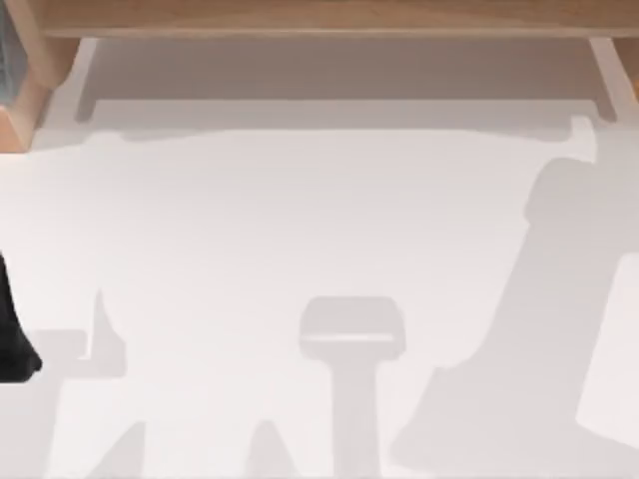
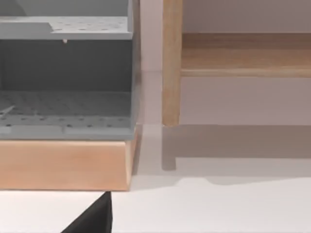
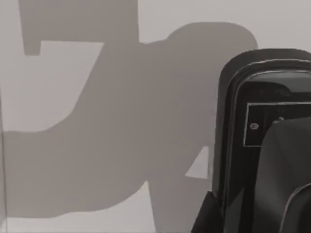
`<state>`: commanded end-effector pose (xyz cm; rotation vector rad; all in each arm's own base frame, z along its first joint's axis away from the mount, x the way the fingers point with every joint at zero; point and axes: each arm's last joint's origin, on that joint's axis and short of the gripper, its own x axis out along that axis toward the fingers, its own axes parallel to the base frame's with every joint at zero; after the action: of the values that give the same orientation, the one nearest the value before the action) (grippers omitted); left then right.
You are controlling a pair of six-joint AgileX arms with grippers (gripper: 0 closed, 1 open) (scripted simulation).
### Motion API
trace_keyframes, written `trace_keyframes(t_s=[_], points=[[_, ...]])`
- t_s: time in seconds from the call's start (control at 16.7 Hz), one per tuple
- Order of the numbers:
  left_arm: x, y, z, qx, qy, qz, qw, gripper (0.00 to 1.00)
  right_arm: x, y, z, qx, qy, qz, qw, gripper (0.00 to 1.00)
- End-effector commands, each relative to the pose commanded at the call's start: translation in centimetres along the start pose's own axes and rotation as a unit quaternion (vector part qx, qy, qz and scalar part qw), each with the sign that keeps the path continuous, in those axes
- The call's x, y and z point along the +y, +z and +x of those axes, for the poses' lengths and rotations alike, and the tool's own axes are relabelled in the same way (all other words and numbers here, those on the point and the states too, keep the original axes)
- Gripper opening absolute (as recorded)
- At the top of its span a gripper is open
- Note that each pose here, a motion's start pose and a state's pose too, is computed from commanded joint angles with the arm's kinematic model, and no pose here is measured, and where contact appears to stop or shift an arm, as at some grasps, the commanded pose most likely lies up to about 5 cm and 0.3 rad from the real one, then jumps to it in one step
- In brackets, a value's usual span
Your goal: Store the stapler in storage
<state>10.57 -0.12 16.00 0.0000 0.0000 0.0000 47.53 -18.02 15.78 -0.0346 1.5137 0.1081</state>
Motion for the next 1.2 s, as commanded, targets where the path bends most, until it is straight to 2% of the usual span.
trace_keyframes(t_s=[0.24, 0.54, 0.84, 1.2], points=[[0.0, 0.0, 0.0, 0.0, 0.0, 0.0, 1.0, 1.0, 0.03, -0.13, 0.09, 0.005, -0.006, 0.009, 1.0, 0.0], [0.0, 0.0, 0.0, 0.0, 0.0, 0.0, 1.0, 1.0, 0.32, -0.11, 0.49, 0.027, -0.031, 0.048, 0.998, 0.0], [0.0, 0.0, 0.0, 0.0, 0.0, 0.0, 1.0, 1.0, 0.35, -0.1, 0.51, 0.029, -0.033, 0.051, 0.998, 0.0], [0.0, 0.0, 0.0, 0.0, 0.0, 0.0, 1.0, 1.0, 0.35, -0.1, 0.51, 0.029, -0.033, 0.051, 0.998, 0.45]])
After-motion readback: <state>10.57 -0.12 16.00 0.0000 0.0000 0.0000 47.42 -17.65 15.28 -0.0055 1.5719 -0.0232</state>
